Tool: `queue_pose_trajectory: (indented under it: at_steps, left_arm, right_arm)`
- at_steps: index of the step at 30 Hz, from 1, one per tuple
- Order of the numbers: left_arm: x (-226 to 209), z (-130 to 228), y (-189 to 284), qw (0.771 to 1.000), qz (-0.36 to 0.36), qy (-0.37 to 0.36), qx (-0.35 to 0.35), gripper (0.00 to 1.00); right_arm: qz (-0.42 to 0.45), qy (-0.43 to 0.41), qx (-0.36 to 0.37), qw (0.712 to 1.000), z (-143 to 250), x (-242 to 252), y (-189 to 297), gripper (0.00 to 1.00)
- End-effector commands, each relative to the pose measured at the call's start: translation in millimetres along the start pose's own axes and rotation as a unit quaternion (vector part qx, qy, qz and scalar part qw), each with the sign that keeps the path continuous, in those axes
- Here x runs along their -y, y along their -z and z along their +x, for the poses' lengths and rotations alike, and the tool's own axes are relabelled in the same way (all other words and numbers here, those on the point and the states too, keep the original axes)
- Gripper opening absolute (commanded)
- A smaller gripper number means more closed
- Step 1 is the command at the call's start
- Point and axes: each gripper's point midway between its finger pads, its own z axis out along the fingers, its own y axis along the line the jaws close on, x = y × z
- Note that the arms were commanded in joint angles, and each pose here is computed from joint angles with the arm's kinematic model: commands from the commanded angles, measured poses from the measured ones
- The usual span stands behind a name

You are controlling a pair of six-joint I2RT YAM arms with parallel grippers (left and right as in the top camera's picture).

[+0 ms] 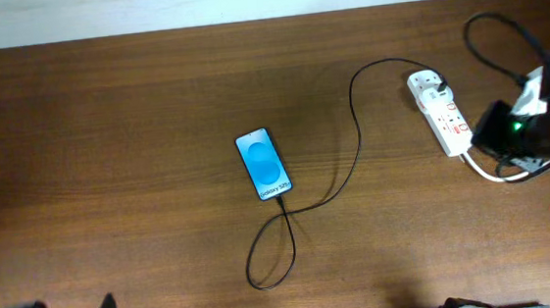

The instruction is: Plug charger to phone and switch on socket

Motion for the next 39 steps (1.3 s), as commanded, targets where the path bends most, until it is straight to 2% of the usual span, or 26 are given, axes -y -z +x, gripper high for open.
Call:
queue_pose_trajectory:
  at_steps: [1, 5, 7, 12, 18, 21, 23, 28, 30, 32, 39]
  left_arm:
    - [-9, 15, -2, 1.0, -0.022, 0.01, -0.005, 0.89]
    - [-13, 37, -9, 1.0, -0.021, 0.007, 0.006, 1.0]
    - [-15, 43, -13, 1.0, -0.018, 0.002, 0.01, 0.99]
    - [-34, 51, -20, 0.998, -0.064, -0.01, 0.01, 0.99]
    - [-42, 57, -61, 0.993, -0.116, -0.019, -0.009, 0.99]
    - [-28, 38, -118, 0.993, -0.107, -0.002, 0.043, 0.99]
    - [-22, 33, -139, 0.993, -0.099, 0.019, 0.068, 0.99]
    - [-24, 26, -149, 0.981, -0.102, 0.131, 0.102, 0.99]
    - [-36, 25, -149, 0.971, -0.135, 0.16, 0.119, 0.99]
    - [-44, 30, -156, 0.967, -0.16, 0.159, 0.121, 0.99]
    - [-41, 65, -196, 0.97, -0.166, 0.149, 0.094, 0.99]
  right_arm:
    - [0.008, -0.05, -0.024, 0.998, -19, 20, -17, 0.09]
    - [0.018, -0.073, -0.075, 0.994, -29, 30, -58, 0.04]
    - [0.022, -0.076, -0.087, 0.993, -37, 31, -70, 0.04]
    - [0.014, -0.089, -0.088, 0.992, -73, 22, -89, 0.04]
    - [0.0, -0.123, -0.096, 0.988, -93, 20, -128, 0.04]
    - [-0.001, -0.124, -0.098, 0.988, -97, 21, -143, 0.04]
    - [-0.001, -0.133, -0.095, 0.987, -100, 22, -151, 0.04]
    - [-0.006, -0.149, -0.091, 0.985, -107, 15, -172, 0.04]
    - [-0.009, -0.146, -0.098, 0.984, -103, 3, -188, 0.04]
    - [-0.012, -0.148, -0.095, 0.984, -104, -6, -194, 0.04]
    - [-0.008, -0.168, -0.078, 0.983, -109, -15, -205, 0.04]
